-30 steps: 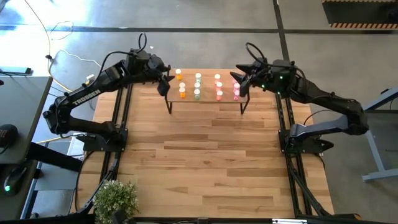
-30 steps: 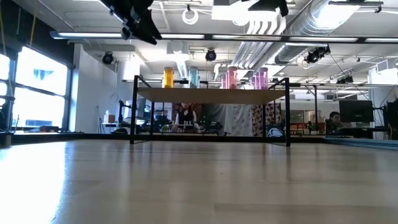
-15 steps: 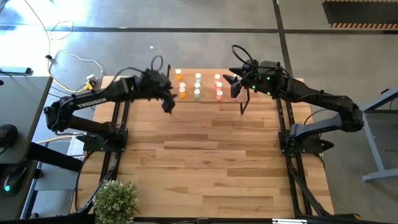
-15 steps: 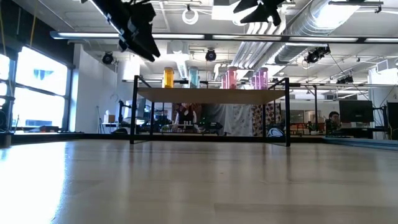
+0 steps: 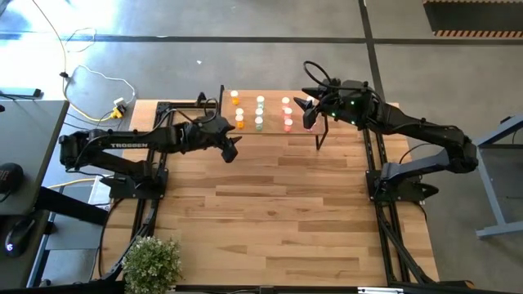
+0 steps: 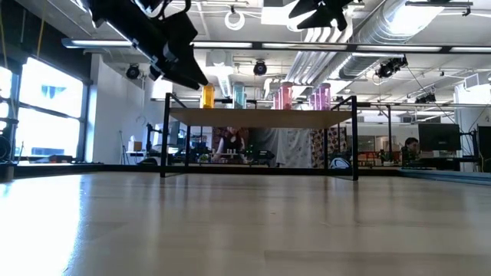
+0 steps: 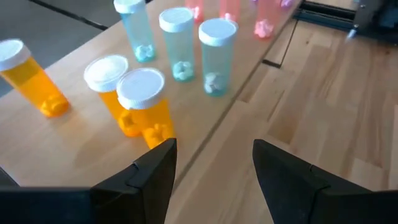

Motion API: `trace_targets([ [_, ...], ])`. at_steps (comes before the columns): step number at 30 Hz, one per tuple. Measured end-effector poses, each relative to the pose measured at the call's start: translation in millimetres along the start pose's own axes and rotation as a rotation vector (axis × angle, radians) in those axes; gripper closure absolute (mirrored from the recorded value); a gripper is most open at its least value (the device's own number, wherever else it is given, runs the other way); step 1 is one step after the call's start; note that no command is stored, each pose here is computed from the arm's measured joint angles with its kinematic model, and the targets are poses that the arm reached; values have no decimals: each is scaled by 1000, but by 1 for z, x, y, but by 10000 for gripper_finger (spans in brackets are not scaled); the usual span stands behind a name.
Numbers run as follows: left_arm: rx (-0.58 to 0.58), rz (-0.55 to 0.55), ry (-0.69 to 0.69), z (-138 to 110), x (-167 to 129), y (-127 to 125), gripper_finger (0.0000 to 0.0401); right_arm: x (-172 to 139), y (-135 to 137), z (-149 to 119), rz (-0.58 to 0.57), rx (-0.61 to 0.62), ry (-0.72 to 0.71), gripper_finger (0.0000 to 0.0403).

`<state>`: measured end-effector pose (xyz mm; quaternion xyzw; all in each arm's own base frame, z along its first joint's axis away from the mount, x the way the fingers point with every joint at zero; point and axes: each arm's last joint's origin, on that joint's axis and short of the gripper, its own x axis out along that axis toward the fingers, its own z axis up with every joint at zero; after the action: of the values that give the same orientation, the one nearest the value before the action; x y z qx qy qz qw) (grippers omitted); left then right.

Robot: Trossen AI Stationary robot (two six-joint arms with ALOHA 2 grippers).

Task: Pick and place medicine bottles onto shelf by color
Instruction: Adjust the orange pill bottles on the shelf

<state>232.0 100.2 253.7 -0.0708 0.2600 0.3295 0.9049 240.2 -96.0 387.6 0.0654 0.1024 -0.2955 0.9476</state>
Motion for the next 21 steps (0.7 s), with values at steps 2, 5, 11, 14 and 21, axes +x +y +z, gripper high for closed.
trace_targets([
  [2,-1,-2,4,-1,0,0,201,0,0,0,0,0,0,197],
  [5,-10,-4,10,-3,2,-1,211,0,0,0,0,0,0,197],
  [11,-3,-29,43,-8,14,-6,258,0,0,0,0,-1,4,197],
  [14,4,-25,27,-9,22,-9,286,0,0,-1,-1,-2,7,197],
  [21,18,-8,-2,-8,31,-11,342,0,0,-3,-3,-7,30,197],
])
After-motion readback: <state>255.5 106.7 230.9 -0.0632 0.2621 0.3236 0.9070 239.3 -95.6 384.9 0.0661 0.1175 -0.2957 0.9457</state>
